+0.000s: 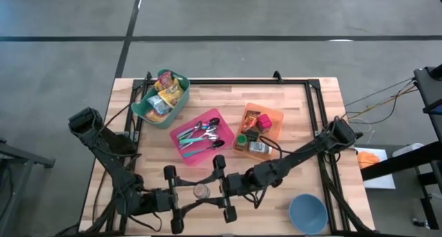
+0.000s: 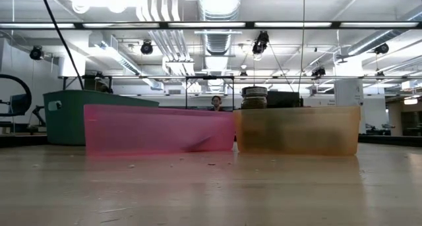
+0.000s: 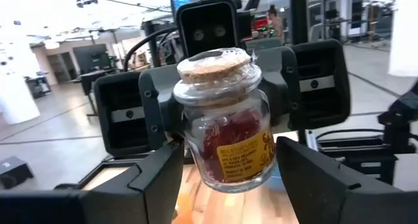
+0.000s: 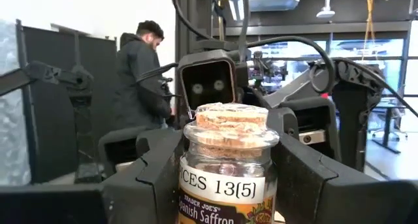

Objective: Pick & Place Food Item
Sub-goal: Put the brown seasoning bottle into the orange bin

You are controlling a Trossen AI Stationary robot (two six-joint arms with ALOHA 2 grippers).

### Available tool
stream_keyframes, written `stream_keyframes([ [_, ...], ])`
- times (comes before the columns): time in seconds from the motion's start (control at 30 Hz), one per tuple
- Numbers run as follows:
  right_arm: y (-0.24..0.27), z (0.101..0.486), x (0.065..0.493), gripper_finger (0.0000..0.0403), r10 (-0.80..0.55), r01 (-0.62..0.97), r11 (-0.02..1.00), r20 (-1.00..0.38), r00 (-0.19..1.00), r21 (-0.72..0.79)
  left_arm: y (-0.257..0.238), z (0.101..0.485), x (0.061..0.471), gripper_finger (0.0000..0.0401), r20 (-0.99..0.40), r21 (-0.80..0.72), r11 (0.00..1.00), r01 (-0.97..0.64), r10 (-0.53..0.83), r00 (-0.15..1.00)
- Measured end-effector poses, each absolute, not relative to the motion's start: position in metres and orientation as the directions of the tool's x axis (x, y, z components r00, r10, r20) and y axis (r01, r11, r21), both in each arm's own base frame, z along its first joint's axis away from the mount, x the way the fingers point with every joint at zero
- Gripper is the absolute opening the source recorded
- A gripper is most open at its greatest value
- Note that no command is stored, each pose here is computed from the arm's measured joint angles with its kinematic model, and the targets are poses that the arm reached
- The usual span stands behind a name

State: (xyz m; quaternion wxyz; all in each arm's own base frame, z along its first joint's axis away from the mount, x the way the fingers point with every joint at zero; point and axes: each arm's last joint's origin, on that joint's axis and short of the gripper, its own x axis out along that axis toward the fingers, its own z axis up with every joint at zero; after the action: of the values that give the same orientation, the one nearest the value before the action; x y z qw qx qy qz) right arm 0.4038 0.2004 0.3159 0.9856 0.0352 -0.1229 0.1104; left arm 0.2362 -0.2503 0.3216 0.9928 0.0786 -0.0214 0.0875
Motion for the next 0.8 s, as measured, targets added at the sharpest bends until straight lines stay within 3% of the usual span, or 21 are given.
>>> stream_keyframes([
  [0.37,0.202,0.316,0.403,0.0181,0.243,-0.27,0.96,0.259,0.935,0.075,-0.249,0.321,0.24,0.0244,0.057,0.165,0.978,-0.129,0.122,0.991],
  [0.67,0.198,0.313,0.406,0.0181,0.23,-0.255,0.964,0.25,0.94,0.07,-0.241,0.321,0.247,0.0243,0.052,0.057,0.987,-0.152,0.149,0.987],
  [0.8,0.198,0.312,0.407,0.0181,0.231,-0.253,0.965,0.241,0.943,0.065,-0.241,0.319,0.248,0.0225,0.045,0.04,0.988,-0.151,0.149,0.988],
])
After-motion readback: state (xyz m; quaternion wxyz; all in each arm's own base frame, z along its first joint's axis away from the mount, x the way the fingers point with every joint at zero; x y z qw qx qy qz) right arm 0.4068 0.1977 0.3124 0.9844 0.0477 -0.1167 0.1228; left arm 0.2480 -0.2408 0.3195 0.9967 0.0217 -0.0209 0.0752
